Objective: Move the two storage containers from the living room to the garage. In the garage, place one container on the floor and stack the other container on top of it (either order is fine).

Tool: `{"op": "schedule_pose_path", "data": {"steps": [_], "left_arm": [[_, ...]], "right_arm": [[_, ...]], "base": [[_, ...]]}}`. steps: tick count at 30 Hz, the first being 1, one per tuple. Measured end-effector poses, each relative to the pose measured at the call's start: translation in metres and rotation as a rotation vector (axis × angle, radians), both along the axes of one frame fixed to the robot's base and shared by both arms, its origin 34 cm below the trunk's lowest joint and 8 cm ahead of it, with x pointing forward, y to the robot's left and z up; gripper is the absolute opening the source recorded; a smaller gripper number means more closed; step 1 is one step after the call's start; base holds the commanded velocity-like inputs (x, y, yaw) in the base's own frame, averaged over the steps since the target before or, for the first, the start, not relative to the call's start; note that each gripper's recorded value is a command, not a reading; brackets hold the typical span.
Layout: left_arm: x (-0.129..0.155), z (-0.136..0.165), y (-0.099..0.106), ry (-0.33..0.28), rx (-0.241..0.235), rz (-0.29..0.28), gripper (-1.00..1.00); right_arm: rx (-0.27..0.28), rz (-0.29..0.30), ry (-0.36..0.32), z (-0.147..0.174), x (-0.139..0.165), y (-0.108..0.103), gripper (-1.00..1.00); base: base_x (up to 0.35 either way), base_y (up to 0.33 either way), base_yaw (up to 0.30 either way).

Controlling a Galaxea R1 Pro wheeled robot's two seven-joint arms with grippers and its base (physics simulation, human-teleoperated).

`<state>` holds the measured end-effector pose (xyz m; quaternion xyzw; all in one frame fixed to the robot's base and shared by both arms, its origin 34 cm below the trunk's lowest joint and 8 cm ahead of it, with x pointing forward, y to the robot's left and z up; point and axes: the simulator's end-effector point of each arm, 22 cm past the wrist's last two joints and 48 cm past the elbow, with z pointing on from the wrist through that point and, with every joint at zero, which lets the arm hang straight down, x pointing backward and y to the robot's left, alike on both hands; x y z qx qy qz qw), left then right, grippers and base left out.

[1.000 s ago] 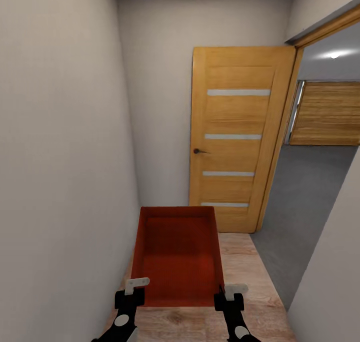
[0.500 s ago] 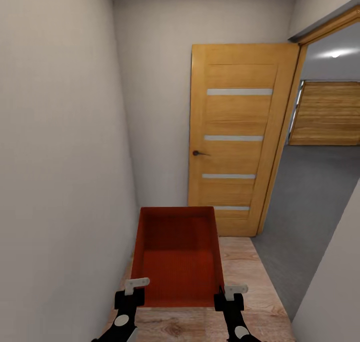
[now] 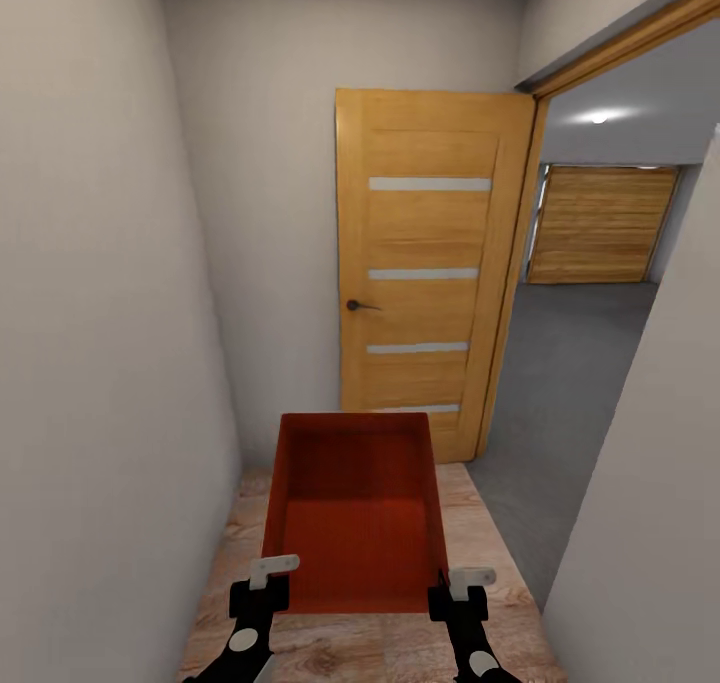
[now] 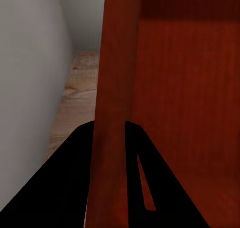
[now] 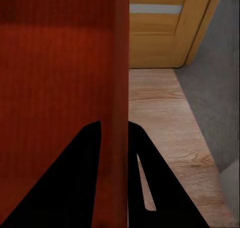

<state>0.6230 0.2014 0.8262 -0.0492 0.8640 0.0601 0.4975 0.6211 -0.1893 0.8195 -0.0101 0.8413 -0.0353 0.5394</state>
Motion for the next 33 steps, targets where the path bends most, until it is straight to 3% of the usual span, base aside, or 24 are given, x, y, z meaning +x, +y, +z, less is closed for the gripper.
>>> {"op": "schedule_pose_path", "data": {"steps": [9, 33], "left_arm": [[-0.0027, -0.0037, 0.0001, 0.017, 0.0, 0.002, -1.0], [-0.0033, -0.004, 0.0003, 0.018, -0.001, 0.004, -1.0]], "right_arm": [[-0.001, 0.002, 0.018, -0.0035, -0.0019, 0.0001, -1.0], [-0.002, 0.003, 0.019, -0.0035, -0.0021, 0.0003, -1.0]], "base": [[0.042, 0.0, -0.271], [0.314, 0.11, -0.262]]}}
